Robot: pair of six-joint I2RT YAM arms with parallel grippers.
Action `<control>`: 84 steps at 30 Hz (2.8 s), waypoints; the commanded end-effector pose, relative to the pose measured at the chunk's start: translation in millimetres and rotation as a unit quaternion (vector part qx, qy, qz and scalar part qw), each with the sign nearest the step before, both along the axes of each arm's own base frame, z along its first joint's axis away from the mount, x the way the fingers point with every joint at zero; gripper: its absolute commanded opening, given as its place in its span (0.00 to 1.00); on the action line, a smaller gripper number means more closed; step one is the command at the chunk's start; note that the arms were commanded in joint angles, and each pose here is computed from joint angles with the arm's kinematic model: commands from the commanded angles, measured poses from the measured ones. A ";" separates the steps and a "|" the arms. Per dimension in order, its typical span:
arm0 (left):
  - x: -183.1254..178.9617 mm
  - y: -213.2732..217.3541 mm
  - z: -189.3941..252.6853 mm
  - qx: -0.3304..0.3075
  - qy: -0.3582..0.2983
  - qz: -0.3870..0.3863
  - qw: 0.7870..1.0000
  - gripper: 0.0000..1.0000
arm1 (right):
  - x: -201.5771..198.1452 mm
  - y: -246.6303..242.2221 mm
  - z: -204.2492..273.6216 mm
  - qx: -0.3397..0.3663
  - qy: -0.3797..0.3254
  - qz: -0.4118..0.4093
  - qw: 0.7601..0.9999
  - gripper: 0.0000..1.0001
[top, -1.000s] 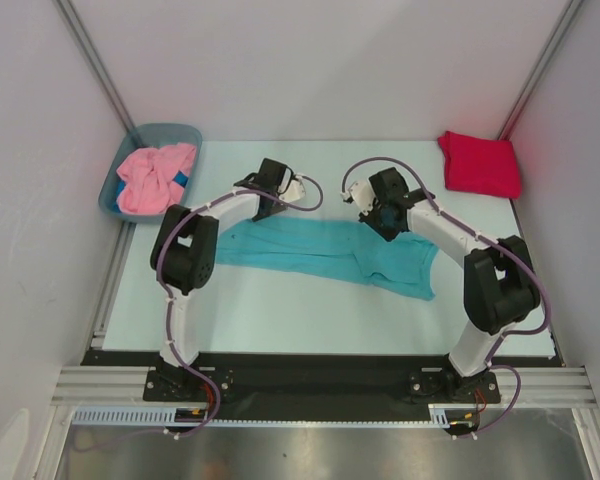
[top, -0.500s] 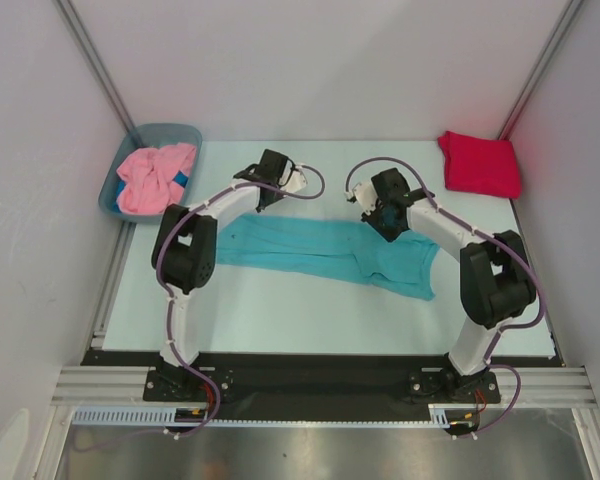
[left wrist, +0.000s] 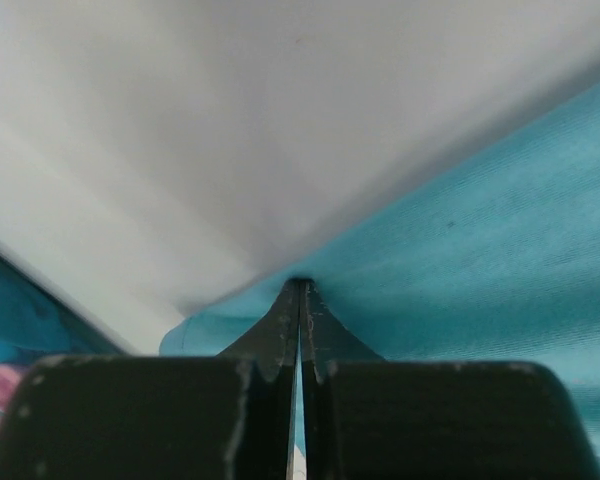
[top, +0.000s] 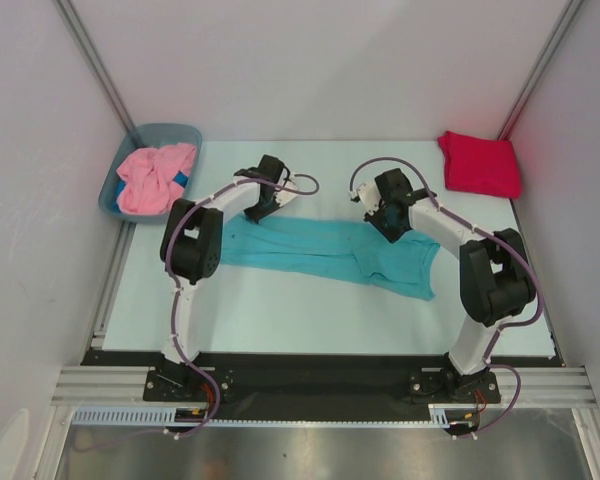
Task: Fold and stack the t-shirts
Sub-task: Fold the tshirt
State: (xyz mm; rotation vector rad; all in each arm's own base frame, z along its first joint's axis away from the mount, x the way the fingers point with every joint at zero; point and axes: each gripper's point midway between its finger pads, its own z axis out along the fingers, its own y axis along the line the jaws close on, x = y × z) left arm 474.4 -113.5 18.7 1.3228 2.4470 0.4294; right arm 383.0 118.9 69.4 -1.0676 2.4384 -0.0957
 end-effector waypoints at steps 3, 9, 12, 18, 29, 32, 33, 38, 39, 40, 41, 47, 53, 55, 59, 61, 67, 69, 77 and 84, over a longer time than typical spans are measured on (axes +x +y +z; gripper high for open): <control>-1.0 21.0 -9.5 0.000 0.027 0.042 0.999 0.00 | -0.1 3.5 -2.0 0.023 0.002 -0.015 1.000 0.17; 0.8 29.7 -0.9 0.001 0.024 0.051 0.998 0.00 | -13.4 -1.2 -17.5 0.012 0.032 -0.010 0.999 0.17; -0.2 33.4 4.8 0.005 0.024 0.053 0.998 0.00 | -19.0 -3.8 -26.2 0.004 0.047 -0.008 0.999 0.17; -4.3 49.3 6.9 0.016 0.046 0.061 0.997 0.00 | -15.1 -15.9 -37.6 -0.001 0.063 -0.022 0.998 0.16; -1.3 92.0 -7.5 0.082 0.057 0.103 0.990 0.00 | -18.9 -19.7 -35.7 0.014 0.071 -0.035 0.997 0.16; 5.1 98.7 -11.3 0.098 0.050 0.120 0.987 0.00 | -24.6 -19.3 -35.5 0.020 0.078 -0.033 0.996 0.16; 7.8 99.5 -12.4 0.102 0.048 0.121 0.986 0.00 | -25.3 -19.2 -34.3 0.021 0.077 -0.033 0.996 0.17; 19.0 112.8 -9.4 0.140 0.030 0.135 0.980 0.00 | -29.8 -19.7 -36.8 0.023 0.081 -0.036 0.996 0.17; 22.9 114.5 -8.3 0.144 0.024 0.138 0.980 0.00 | -31.2 -19.2 -38.1 0.023 0.083 -0.036 0.996 0.17; 25.2 118.2 -9.6 0.151 0.023 0.142 0.978 0.01 | -32.3 -18.6 -38.1 0.025 0.085 -0.036 0.995 0.17; 27.0 120.8 -9.6 0.156 0.022 0.142 0.977 0.00 | -33.3 -18.6 -38.5 0.026 0.086 -0.037 0.995 0.16; 35.6 127.7 -3.5 0.171 0.007 0.151 0.974 0.00 | -32.5 -19.3 -37.0 0.024 0.081 -0.039 0.996 0.17; 59.1 134.6 42.3 0.151 -0.066 0.195 0.967 0.00 | -32.7 -19.6 -34.1 0.026 0.077 -0.044 0.996 0.17; 66.2 130.9 57.5 0.133 -0.089 0.198 0.967 0.00 | -33.3 -19.4 -34.6 0.025 0.078 -0.044 0.996 0.17; 72.3 113.9 90.4 0.068 -0.117 0.185 0.973 0.04 | -32.4 -19.3 -36.9 0.020 0.078 -0.045 0.996 0.17; 67.9 105.4 115.9 0.036 -0.132 0.176 0.975 0.18 | -31.9 -19.9 -38.0 0.018 0.076 -0.045 0.996 0.17; 27.0 69.8 140.3 -0.052 -0.106 0.111 0.987 0.38 | -26.1 -21.9 -45.2 0.012 0.071 -0.049 0.996 0.17; 13.4 61.4 128.5 -0.068 -0.081 0.095 0.990 0.51 | -18.1 -32.9 -44.9 -0.007 0.059 -0.063 0.996 0.17; -4.8 54.5 123.0 -0.087 -0.058 0.082 0.991 1.00 | 15.0 -59.8 -42.7 -0.032 0.028 -0.106 0.993 0.17; -15.5 50.7 144.3 -0.093 -0.074 0.059 0.991 1.00 | 52.0 -59.5 -55.6 -0.033 0.024 -0.117 0.992 0.17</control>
